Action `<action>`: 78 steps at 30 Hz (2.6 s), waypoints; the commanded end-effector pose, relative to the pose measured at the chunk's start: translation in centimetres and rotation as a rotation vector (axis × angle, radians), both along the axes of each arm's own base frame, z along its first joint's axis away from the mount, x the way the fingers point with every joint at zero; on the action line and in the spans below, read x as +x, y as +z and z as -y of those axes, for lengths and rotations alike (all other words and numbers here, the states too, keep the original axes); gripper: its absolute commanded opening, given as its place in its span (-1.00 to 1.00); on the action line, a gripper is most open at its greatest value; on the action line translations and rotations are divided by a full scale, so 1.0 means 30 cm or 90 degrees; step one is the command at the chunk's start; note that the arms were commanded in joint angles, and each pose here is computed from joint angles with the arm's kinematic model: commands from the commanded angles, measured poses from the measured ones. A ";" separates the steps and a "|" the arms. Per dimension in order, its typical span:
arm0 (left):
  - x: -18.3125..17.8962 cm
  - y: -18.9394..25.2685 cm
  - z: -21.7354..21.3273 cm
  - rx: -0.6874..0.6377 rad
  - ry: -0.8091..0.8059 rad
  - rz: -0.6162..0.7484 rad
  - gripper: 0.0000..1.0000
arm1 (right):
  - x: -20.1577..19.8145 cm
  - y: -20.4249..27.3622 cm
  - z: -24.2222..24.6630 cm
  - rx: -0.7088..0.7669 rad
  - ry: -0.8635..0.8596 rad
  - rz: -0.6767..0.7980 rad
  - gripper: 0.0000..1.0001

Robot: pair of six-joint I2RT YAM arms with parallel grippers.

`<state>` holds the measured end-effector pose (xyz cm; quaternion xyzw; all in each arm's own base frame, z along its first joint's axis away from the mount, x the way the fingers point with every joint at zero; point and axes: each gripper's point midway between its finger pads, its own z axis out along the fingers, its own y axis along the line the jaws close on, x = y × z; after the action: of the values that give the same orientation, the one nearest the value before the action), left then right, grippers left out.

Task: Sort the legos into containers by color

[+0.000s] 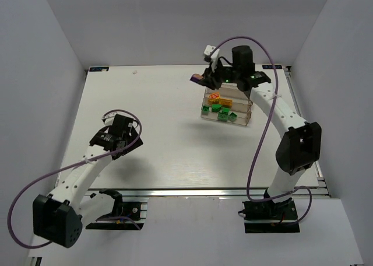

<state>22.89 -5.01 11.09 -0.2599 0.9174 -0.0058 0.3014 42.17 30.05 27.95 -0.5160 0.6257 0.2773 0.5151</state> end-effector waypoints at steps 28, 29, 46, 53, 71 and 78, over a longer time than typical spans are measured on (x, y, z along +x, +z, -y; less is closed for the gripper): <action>0.154 -0.003 -0.099 0.153 -0.136 -0.041 0.82 | 0.580 -0.449 0.677 -0.224 -0.265 -0.024 -0.77; 0.154 -0.001 -0.100 0.154 -0.135 -0.040 0.82 | 0.587 -0.462 0.686 -0.230 -0.266 -0.024 -0.73; 0.207 -0.051 -0.185 0.226 -0.113 -0.096 0.83 | 0.503 -0.298 0.665 -0.147 -0.263 -0.020 0.06; 0.287 -0.113 -0.218 0.193 -0.135 -0.106 0.82 | 0.097 -0.084 0.478 0.038 -0.084 -0.042 -0.52; 0.371 -0.272 -0.230 0.087 -0.193 -0.134 0.22 | -0.253 -0.103 0.422 0.084 -0.043 -0.074 -0.27; 0.348 -0.276 -0.191 0.039 -0.205 -0.115 -0.09 | -0.269 -0.106 0.415 0.089 -0.043 -0.090 -0.30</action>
<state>33.08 1.88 1.96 -0.1030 0.9734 0.0346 0.2018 34.60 17.29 23.51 -0.4334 0.6696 0.3346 0.5018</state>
